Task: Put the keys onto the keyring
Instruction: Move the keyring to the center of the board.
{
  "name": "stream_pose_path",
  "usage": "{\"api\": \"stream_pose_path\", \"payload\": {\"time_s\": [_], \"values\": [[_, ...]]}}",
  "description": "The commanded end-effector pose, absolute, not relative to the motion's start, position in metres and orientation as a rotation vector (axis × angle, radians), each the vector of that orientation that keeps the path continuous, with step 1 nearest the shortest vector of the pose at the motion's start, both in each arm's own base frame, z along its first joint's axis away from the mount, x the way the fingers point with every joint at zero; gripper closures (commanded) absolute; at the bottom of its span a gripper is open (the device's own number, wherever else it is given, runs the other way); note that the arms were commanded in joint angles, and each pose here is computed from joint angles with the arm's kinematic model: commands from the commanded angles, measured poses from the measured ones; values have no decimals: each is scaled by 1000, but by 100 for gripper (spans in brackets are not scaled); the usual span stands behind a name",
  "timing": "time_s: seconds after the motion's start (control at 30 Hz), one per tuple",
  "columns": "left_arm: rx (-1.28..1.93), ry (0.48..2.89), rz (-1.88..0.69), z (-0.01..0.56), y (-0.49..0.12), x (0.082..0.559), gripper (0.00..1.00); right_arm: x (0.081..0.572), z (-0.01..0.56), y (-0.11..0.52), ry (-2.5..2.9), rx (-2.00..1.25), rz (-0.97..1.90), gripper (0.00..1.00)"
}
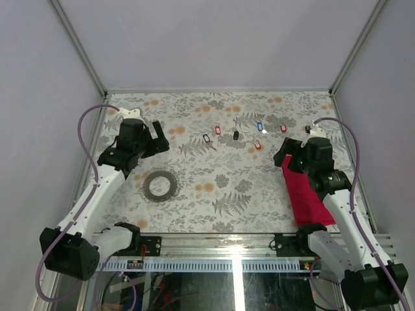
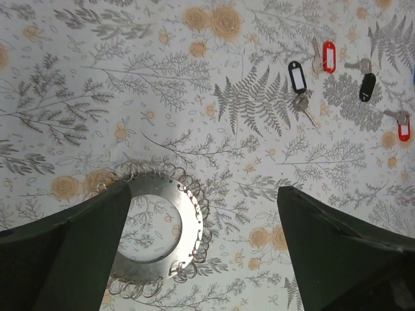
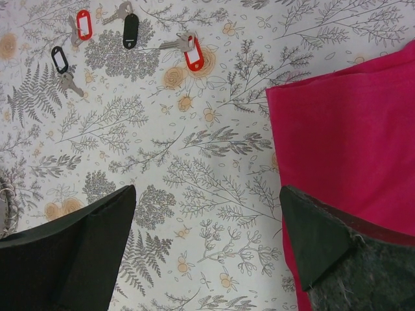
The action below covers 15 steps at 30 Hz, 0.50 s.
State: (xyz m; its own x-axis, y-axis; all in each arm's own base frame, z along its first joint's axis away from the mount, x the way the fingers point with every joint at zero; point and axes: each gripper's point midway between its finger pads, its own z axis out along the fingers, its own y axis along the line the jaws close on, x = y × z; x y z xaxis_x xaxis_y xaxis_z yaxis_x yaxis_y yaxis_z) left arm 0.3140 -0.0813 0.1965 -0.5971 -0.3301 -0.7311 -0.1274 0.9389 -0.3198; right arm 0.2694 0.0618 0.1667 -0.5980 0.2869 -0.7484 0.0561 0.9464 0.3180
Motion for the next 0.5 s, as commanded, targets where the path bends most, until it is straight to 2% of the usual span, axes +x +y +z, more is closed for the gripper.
{"api": "stream_pose_path", "payload": {"time_s": [0.0,0.23,0.47], "values": [[-343,2289,-375,175,-96,312,0,279,189,70,2138,222,394,1],[-428,2464,-374,114,-108,288,0,278,179,80,2165,185,452,1],[-467,2550,-505,72,-130,269,0,276,181,97,2139,103,564,1]]}}
